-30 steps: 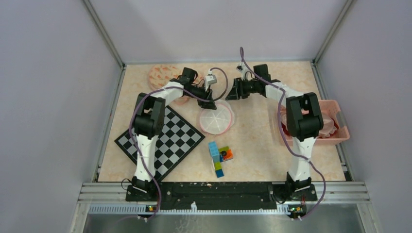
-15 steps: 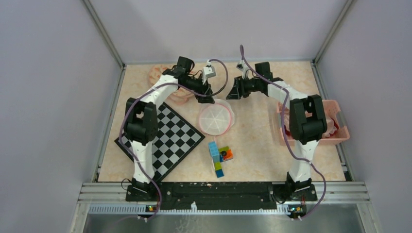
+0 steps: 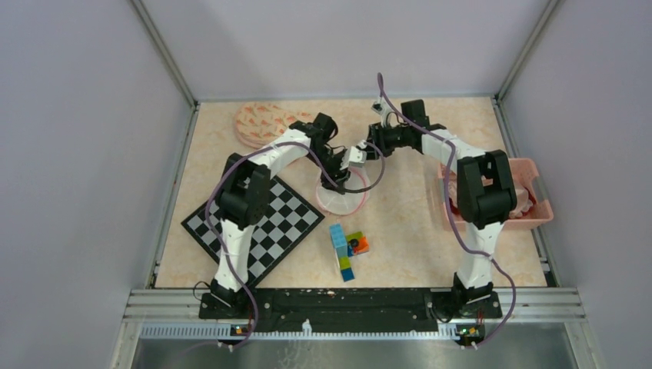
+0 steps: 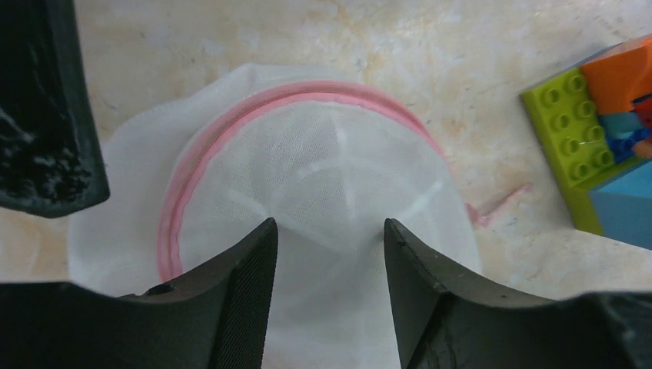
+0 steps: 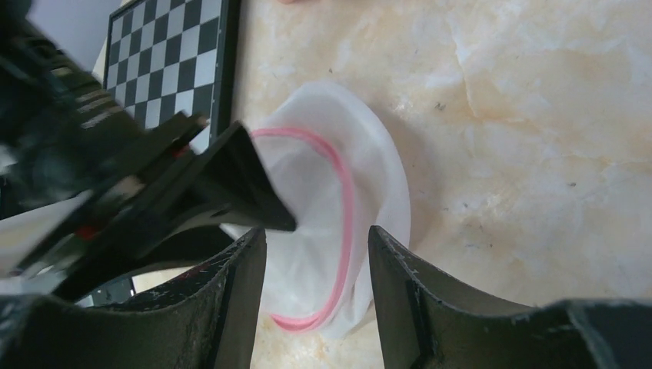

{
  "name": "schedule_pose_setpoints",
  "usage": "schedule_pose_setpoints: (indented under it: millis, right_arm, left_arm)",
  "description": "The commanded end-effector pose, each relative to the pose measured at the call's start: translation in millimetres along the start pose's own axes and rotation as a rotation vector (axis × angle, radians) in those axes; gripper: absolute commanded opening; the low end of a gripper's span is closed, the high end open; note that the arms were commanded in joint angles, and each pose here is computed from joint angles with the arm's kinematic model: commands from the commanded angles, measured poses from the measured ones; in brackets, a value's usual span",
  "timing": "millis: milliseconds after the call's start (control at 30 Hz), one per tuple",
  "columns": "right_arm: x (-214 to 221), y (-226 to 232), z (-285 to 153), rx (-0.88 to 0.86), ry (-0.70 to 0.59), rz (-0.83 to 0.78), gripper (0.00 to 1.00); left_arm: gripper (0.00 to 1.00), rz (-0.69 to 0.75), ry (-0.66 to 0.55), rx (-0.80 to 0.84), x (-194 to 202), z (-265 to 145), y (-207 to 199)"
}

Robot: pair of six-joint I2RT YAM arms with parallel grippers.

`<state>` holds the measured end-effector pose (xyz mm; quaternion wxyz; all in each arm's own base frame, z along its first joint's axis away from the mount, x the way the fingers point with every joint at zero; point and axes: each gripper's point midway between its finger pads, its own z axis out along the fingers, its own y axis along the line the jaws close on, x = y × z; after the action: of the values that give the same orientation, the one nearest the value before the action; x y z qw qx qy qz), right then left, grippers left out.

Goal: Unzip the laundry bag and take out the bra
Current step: Close the laundry bag at the center of the board.

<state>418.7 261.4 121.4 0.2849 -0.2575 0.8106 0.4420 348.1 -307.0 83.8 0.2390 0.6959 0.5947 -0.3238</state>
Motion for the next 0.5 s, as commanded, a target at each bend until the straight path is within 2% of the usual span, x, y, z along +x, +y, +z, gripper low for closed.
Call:
schedule_pose_setpoints:
  millis: [0,267,367,467]
  right_arm:
    - [-4.2,10.1,-8.3,0.001,-0.015,-0.031,0.51]
    - [0.4,10.0,-21.6,0.025,-0.007,-0.040,0.51]
    - [-3.5,12.2,-27.6,0.038,-0.006,-0.094,0.51]
    - [-11.2,18.1,-35.7,0.053,-0.021,-0.141,0.50]
  left_arm:
    - [0.59,-0.059,0.073,-0.039,31.0,11.4,22.9]
    - [0.66,-0.097,0.132,-0.079,46.8,23.6,33.6]
    - [0.68,-0.108,0.073,-0.074,22.1,12.4,30.7]
    - [0.70,-0.117,-0.032,-0.069,-20.9,-9.3,23.2]
